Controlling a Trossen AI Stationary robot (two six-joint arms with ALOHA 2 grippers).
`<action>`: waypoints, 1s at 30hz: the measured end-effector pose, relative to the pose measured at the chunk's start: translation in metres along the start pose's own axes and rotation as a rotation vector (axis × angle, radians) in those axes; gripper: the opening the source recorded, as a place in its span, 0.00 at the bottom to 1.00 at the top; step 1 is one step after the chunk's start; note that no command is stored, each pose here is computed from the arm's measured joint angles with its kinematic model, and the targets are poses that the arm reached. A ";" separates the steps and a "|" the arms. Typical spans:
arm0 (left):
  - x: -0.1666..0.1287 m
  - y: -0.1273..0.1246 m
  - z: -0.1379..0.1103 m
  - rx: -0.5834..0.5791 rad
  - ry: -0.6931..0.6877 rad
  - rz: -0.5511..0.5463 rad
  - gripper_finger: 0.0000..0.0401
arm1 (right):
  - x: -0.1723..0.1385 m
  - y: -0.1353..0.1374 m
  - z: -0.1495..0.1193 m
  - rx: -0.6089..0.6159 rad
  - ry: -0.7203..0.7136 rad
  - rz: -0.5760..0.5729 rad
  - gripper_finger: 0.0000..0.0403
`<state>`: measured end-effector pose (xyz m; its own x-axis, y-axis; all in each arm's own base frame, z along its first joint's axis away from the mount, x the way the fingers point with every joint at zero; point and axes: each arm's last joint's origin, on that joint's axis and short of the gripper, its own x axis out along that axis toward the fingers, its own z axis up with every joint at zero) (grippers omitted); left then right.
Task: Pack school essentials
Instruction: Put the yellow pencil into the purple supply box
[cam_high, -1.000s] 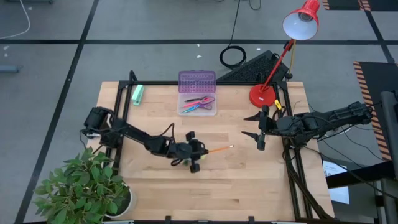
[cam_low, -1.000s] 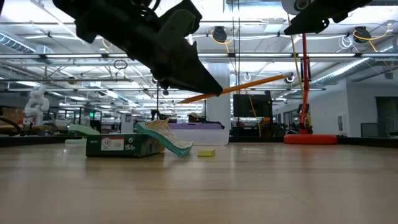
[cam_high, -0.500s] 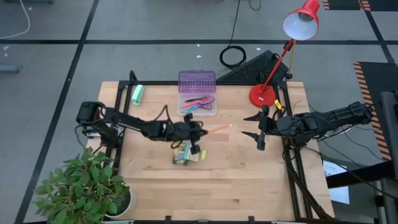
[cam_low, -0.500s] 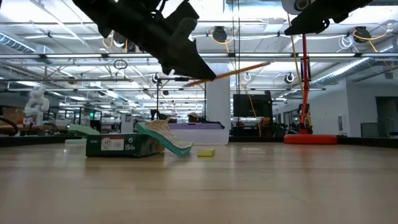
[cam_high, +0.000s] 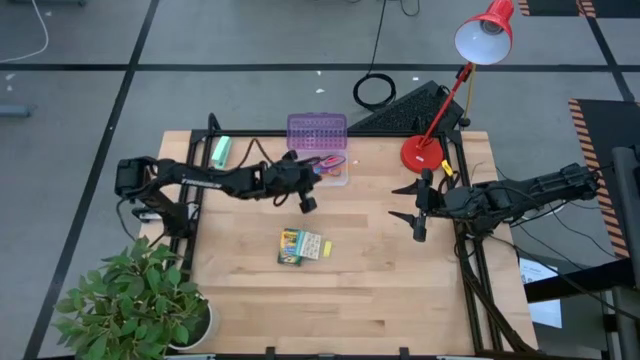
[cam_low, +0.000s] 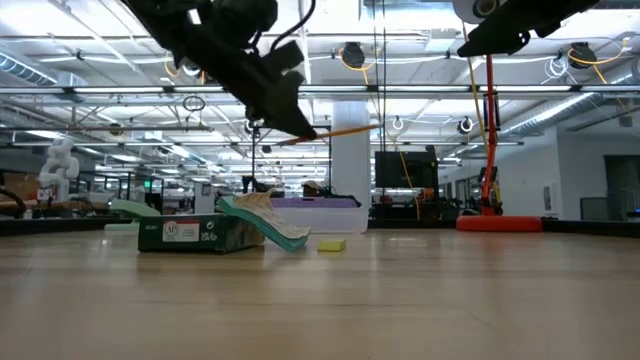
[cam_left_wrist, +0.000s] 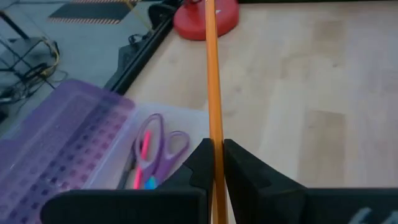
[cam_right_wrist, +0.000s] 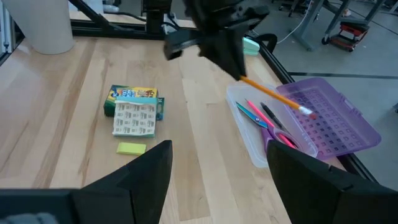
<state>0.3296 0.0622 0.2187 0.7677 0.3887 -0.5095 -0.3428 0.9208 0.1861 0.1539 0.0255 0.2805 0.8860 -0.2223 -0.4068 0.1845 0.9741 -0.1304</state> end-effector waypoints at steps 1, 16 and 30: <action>0.002 0.004 -0.001 -0.005 0.008 0.004 0.08 | 0.000 0.000 0.000 0.000 0.000 0.000 0.64; 0.010 0.047 -0.017 -0.003 0.132 0.041 0.08 | 0.000 0.000 -0.001 0.025 0.013 0.003 0.64; 0.012 0.068 -0.020 0.007 0.144 0.085 0.08 | 0.000 0.000 -0.001 0.035 0.013 0.003 0.64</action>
<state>0.3045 0.1293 0.2081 0.6503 0.4568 -0.6070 -0.3989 0.8853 0.2389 0.1534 0.0255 0.2793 0.8811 -0.2200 -0.4186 0.1973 0.9755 -0.0974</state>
